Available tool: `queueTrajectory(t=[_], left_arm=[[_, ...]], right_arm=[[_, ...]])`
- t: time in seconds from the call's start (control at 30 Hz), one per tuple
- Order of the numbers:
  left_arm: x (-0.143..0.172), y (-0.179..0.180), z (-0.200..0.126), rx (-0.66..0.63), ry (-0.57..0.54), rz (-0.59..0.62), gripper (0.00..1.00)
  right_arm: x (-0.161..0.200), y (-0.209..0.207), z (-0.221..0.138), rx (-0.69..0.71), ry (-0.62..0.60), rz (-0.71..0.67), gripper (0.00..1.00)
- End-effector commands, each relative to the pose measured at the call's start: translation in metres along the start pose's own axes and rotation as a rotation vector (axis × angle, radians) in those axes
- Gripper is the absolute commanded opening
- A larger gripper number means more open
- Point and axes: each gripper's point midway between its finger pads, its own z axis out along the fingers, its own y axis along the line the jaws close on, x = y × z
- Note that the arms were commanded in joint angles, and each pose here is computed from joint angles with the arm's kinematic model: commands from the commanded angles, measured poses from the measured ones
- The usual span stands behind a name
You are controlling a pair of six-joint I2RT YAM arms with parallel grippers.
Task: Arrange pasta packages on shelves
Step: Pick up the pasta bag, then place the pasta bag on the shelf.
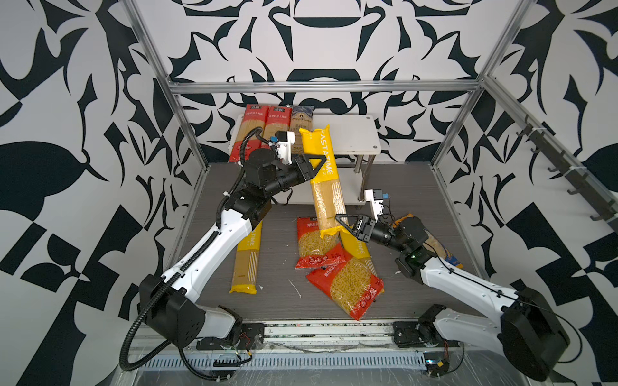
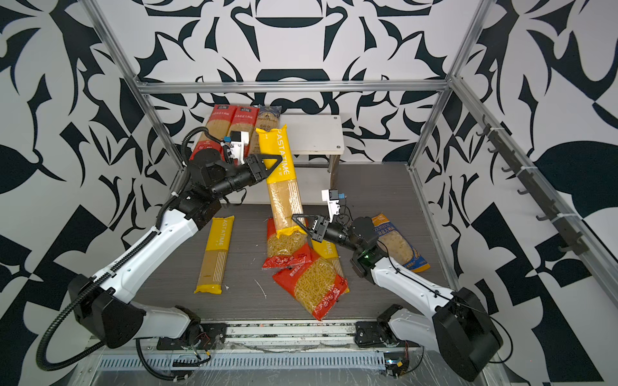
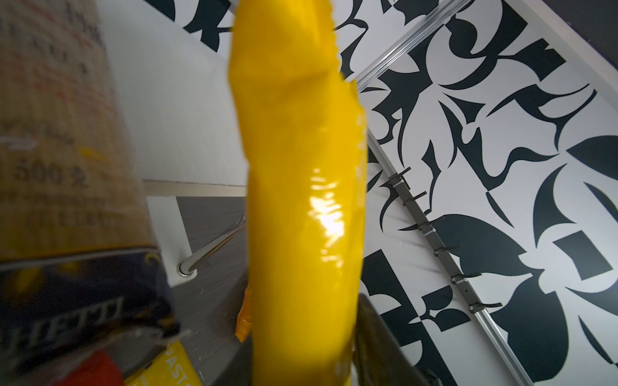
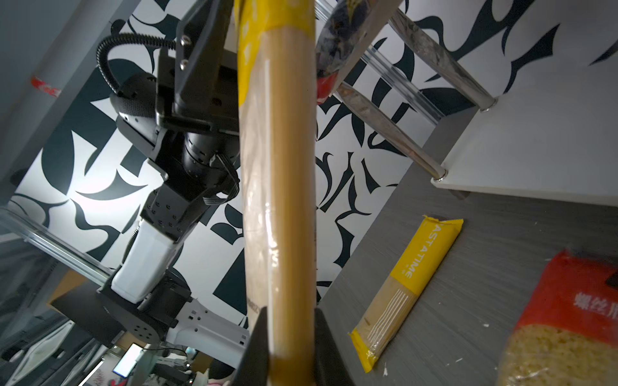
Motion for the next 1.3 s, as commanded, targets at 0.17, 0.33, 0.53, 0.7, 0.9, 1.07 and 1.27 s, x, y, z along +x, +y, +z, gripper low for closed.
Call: queueTrajectory(t=[0.17,0.33,0.53,0.7,0.9,1.07,1.27], left_arm=[[-0.046,-0.051,-0.022,0.075,-0.115,0.106,0.65],[-0.058,-0.034,-0.049,-0.119,-0.174,0.168,0.75],[-0.059,-0.024,-0.088,-0.249,-0.235,0.204,0.80],[-0.048,-0.015,-0.113,-0.298,-0.262,0.210,0.80],[-0.023,0.012,-0.145,-0.383,-0.288,0.192,0.80],[0.000,0.038,-0.163,-0.454,-0.287,0.164,0.80],[0.009,0.047,-0.173,-0.481,-0.286,0.154,0.80]], right_arm=[[-0.072,0.062,0.013,-0.138,-0.187,-0.048,0.01],[-0.113,0.073,0.021,-0.159,-0.258,0.008,0.00],[-0.149,0.081,0.037,-0.124,-0.300,0.064,0.00],[-0.168,0.075,0.051,-0.039,-0.307,0.106,0.00],[-0.191,0.064,0.065,0.054,-0.322,0.154,0.00],[-0.209,0.066,0.076,0.067,-0.340,0.154,0.00],[-0.217,0.054,0.088,0.087,-0.309,0.146,0.00]])
